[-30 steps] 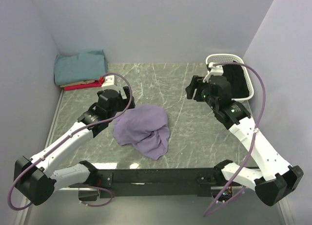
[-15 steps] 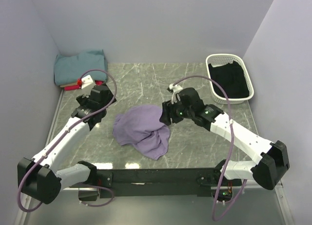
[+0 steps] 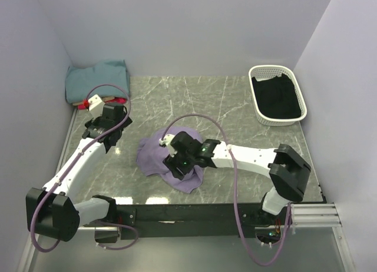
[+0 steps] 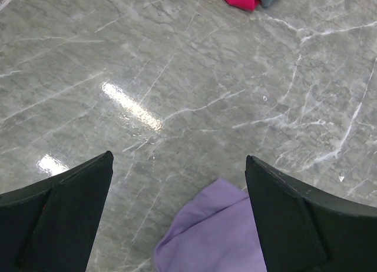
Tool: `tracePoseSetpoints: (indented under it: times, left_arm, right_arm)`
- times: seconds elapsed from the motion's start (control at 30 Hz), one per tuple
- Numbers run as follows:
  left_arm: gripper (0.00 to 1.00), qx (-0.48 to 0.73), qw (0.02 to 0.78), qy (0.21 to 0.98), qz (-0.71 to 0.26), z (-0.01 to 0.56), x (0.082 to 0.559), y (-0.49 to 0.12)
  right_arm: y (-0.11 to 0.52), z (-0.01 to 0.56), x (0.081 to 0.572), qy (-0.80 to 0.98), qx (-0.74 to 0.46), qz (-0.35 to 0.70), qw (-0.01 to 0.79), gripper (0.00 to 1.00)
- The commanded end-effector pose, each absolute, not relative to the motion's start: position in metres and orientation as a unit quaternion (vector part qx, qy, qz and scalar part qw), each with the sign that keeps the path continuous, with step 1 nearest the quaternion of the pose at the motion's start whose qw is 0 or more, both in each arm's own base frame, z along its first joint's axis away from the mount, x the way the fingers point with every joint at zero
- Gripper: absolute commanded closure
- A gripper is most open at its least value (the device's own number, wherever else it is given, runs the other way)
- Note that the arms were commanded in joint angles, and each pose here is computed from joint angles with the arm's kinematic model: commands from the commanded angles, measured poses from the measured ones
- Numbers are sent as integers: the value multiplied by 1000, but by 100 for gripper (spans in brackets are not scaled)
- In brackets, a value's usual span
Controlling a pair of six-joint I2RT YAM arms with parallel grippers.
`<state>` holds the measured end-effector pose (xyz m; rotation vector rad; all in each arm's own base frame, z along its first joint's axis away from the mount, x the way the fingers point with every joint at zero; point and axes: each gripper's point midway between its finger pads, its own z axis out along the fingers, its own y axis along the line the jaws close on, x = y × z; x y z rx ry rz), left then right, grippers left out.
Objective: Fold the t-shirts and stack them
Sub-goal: Move the tshirt to the center of the board
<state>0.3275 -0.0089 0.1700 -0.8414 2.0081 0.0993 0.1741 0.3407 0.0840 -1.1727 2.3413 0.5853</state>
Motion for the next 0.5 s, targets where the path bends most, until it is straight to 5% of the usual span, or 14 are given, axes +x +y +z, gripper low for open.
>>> tracePoseSetpoints:
  times: [0.0, 0.47]
  left_arm:
    - [1, -346, 473, 810, 21, 179, 329, -10]
    - [1, -346, 471, 811, -4, 176, 331, -12]
  right_arm:
    - [366, 120, 205, 817, -438, 191, 321, 31]
    - [424, 96, 202, 771, -536, 153, 308, 27]
